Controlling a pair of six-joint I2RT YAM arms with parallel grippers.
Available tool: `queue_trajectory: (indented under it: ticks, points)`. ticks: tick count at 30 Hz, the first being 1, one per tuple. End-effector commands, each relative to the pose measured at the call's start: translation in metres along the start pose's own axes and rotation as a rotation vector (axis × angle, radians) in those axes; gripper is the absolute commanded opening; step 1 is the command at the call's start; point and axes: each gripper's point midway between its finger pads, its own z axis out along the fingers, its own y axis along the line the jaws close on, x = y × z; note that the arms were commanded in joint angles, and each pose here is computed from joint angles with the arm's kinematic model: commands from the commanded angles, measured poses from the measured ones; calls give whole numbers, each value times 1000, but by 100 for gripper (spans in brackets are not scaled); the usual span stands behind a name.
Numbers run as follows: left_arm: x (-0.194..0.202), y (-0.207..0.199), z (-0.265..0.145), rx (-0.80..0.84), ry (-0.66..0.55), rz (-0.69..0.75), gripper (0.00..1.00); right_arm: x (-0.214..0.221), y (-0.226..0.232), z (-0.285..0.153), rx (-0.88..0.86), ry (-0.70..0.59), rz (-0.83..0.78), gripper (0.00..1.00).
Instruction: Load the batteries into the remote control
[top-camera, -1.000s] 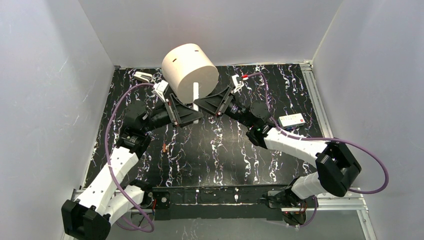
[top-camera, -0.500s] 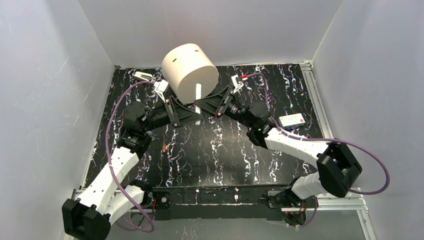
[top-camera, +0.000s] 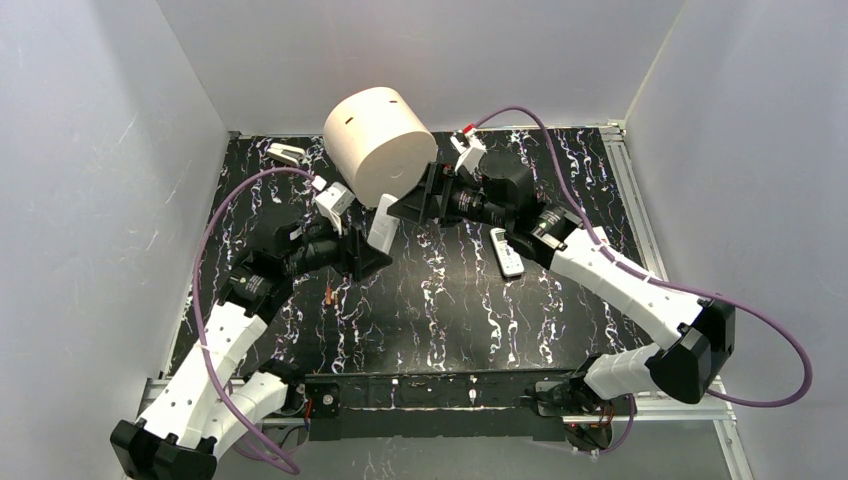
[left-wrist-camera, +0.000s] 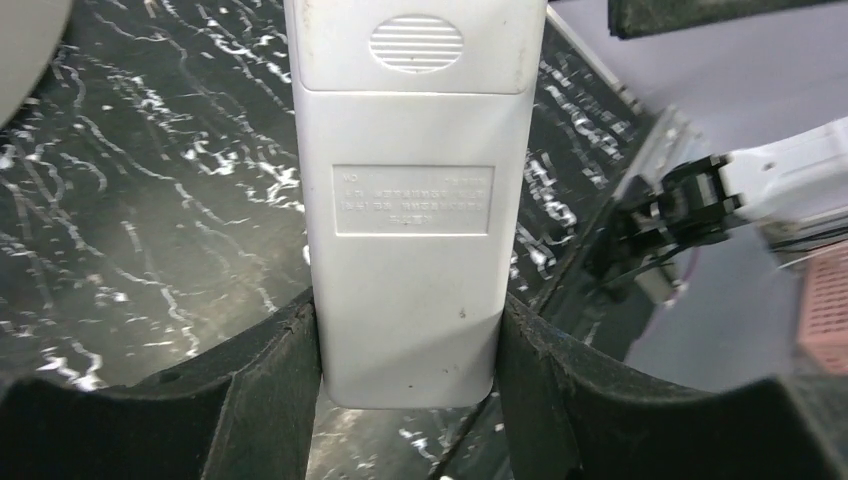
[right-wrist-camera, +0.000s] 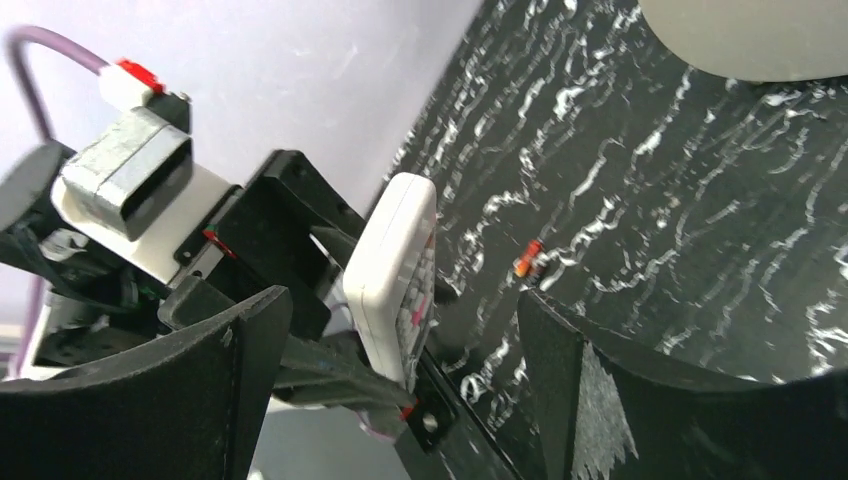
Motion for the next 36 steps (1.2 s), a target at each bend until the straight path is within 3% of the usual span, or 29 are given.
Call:
queue_trajectory:
  ticks: [1, 5, 12, 18, 26, 28, 31, 34, 36]
  points:
    - [3, 14, -12, -80, 29, 223, 0, 31, -26, -8, 120, 205, -101, 91]
    - [13, 8, -14, -28, 103, 374, 0, 40, -22, -4, 78, 271, -120, 89]
    - [27, 10, -14, -48, 162, 519, 0, 53, -27, 5, 66, 356, -108, 80]
    - [32, 16, -18, -85, 163, 566, 0, 65, -15, 6, -12, 431, -63, 61]
    - [35, 14, -21, -81, 157, 583, 0, 62, 11, 3, -160, 418, 30, 31]
    - [33, 16, -21, -100, 153, 563, 15, 59, 17, 3, -203, 398, 47, 24]
    - [23, 17, -22, -152, 113, 498, 62, 53, 24, 2, -234, 353, 54, 20]
    - [9, 8, -23, -157, 51, 416, 88, 37, 28, 1, -243, 247, 32, 19]
    - [-6, -3, -25, -141, -13, 364, 96, 18, 35, -3, -256, 132, 0, 19]
